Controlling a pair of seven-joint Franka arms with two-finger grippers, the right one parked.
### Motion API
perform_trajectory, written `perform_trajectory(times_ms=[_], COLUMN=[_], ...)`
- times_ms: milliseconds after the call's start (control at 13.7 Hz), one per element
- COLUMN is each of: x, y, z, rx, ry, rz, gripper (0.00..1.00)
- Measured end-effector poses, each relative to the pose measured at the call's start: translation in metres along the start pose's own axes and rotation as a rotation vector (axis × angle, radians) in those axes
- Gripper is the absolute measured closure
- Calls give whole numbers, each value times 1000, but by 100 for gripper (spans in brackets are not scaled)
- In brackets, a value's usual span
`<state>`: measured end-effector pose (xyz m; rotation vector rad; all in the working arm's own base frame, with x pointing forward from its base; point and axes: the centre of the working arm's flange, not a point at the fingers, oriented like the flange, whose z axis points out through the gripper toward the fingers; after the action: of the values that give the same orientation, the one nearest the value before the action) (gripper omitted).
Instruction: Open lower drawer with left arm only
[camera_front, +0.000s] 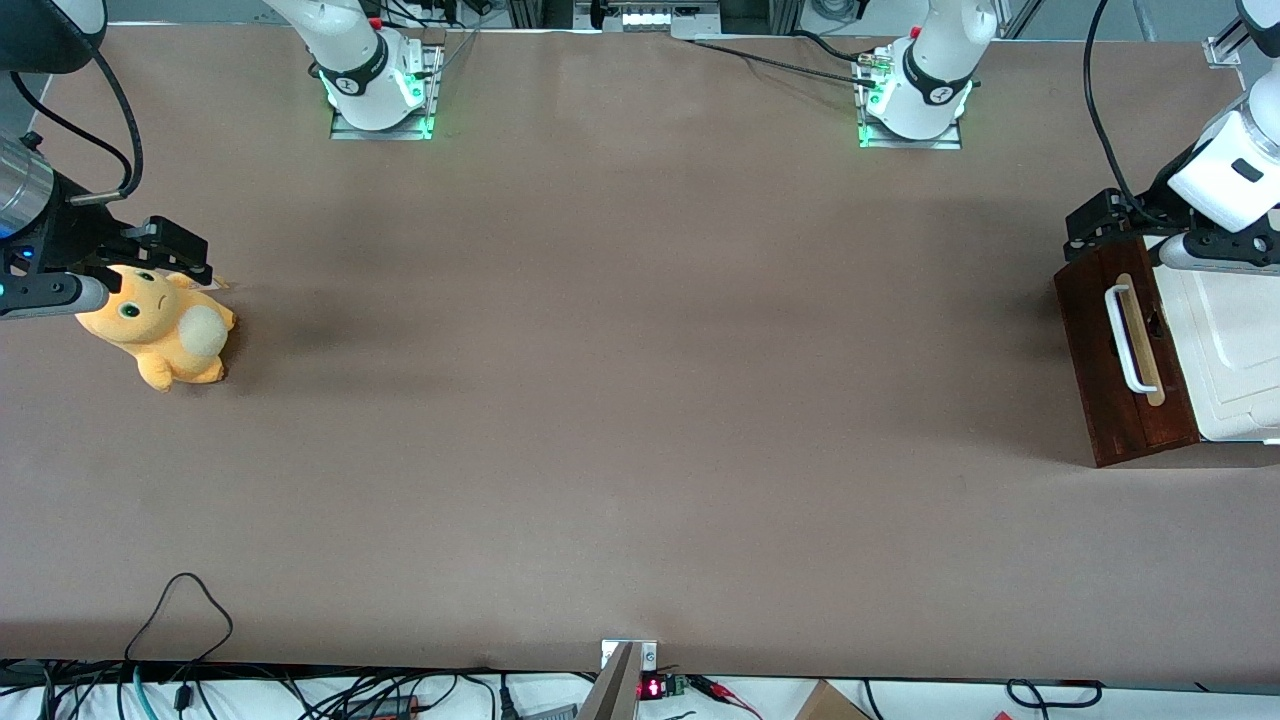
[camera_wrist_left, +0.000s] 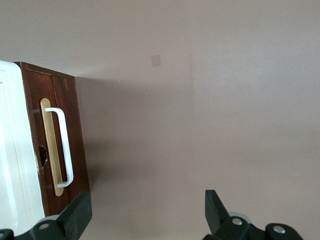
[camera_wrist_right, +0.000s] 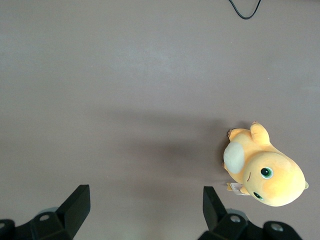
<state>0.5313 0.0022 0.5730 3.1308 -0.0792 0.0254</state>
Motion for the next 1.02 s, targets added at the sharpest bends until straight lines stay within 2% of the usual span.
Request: perform_trajectory(times_ms=[659, 878, 1024], x=[-4, -8, -8], y=[0, -3, -4], z=[5, 8, 8], rx=[-2, -5, -6], ry=[-40, -73, -76], rz=[1, 0, 5], gripper=[0, 0, 0])
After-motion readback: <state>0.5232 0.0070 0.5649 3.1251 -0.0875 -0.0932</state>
